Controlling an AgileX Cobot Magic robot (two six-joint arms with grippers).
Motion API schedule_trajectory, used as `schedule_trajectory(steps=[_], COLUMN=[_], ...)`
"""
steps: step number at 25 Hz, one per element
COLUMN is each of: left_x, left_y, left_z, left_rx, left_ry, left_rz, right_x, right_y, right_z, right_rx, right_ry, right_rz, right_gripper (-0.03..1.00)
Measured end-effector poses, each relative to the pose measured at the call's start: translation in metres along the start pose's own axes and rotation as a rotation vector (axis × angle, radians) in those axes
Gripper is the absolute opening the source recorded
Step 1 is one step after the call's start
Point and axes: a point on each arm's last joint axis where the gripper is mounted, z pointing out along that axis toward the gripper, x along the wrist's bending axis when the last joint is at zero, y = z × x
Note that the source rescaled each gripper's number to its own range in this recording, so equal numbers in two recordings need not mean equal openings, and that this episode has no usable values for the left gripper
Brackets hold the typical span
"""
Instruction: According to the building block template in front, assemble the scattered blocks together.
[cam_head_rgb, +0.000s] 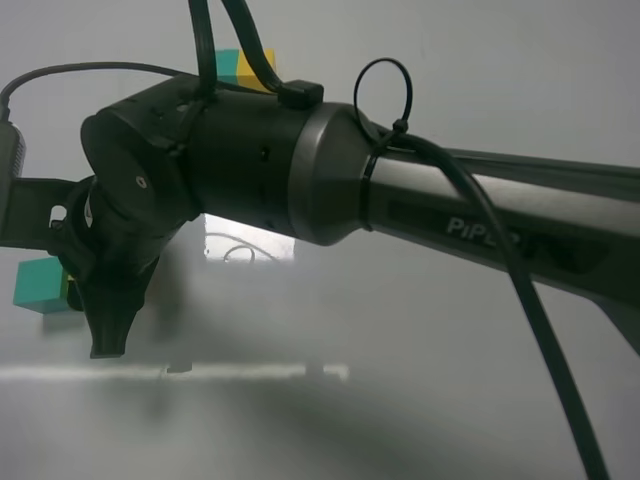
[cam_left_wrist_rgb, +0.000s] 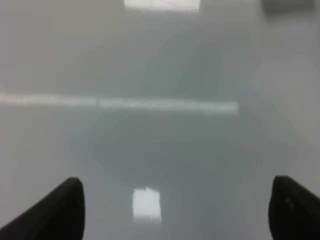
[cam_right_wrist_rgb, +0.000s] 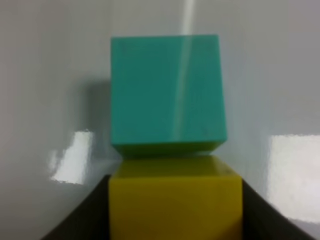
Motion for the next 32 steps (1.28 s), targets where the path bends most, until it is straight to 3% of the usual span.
schedule_trajectory(steps=[12, 13, 17, 19, 23, 32], left_x=[0.0, 0.0, 0.0, 0.0, 0.0, 0.0], left_y=[0.0, 0.0, 0.0, 0.0, 0.0, 0.0], left_z=[0.0, 0.0, 0.0, 0.0, 0.0, 0.0], left_rx=[0.0, 0.001, 0.0, 0.0, 0.0, 0.0], left_ry=[0.0, 0.0, 0.0, 0.0, 0.0, 0.0], left_rz=[0.001, 0.001, 0.003, 0.002, 0.002, 0.001], right_x=[0.001, 0.001, 0.001, 0.001, 0.001, -0.001], right_y=[0.0, 0.0, 0.001, 0.001, 0.01, 0.018], right_z=[0.0, 0.0, 0.0, 0.0, -0.002, -0.003], right_rx=[0.002, 0.0, -0.001, -0.009, -0.054, -0.111], right_ry=[0.005, 0.006, 0.022, 0.023, -0.004, -0.042], right_rz=[0.008, 0.021, 0.059, 0.067, 0.063, 0.063], right_gripper=[0.01, 0.06, 0.59, 0.72, 0.79, 0.8])
